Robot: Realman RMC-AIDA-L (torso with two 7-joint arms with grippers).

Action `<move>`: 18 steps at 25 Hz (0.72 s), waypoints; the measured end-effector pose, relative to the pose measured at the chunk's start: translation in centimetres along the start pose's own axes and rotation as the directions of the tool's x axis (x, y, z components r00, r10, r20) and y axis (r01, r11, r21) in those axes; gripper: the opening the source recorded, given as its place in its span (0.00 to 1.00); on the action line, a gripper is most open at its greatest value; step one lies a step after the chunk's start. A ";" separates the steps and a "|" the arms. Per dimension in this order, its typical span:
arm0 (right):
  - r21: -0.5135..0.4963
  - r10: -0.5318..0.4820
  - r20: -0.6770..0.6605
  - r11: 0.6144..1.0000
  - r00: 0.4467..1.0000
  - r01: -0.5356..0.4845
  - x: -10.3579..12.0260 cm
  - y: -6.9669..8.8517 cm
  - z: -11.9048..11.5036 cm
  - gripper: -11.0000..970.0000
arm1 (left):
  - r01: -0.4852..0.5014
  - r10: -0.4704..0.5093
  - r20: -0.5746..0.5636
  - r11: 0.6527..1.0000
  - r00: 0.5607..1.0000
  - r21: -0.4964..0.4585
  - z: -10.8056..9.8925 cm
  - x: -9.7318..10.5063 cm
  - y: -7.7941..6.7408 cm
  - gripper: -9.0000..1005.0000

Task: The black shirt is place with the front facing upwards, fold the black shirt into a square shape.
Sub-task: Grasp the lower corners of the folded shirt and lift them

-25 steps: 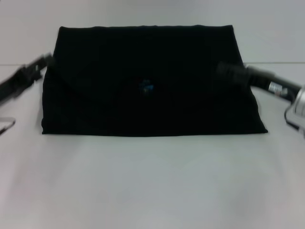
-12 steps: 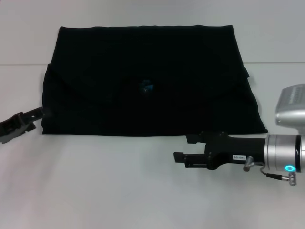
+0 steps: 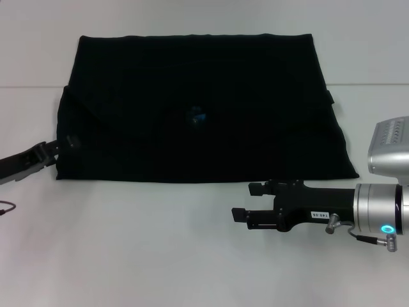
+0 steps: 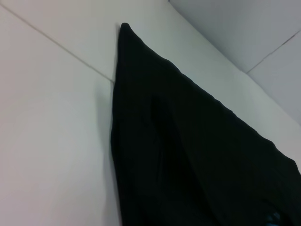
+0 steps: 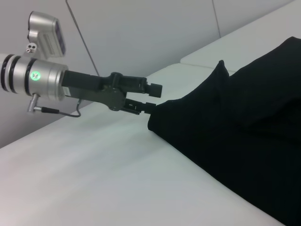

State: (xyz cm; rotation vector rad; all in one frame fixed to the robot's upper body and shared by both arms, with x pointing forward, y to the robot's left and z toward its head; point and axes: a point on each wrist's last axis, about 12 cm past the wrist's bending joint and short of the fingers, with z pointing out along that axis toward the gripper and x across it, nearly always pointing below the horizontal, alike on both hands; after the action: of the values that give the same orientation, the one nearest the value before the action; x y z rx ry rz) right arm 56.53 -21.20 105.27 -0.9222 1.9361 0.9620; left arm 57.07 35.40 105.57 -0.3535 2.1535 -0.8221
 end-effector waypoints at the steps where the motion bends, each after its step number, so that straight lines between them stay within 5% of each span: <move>1: -0.001 0.000 -0.001 1.000 1.000 0.000 0.0 0.0 0.0 0.86 | -0.004 0.004 0.002 1.000 1.000 -0.003 0.1 -0.1 0.0 0.83; 18: -0.010 0.008 0.008 1.000 1.000 -0.008 -0.2 0.1 0.0 0.85 | -0.029 0.028 -0.011 0.999 1.000 -0.043 1.2 0.3 -0.3 0.81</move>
State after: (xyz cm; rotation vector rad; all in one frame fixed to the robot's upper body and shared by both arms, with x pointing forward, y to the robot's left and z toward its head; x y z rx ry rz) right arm 56.57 -21.07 105.45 -0.9155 1.9313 0.9789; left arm 57.82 34.49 105.00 -0.3411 2.1836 -0.7635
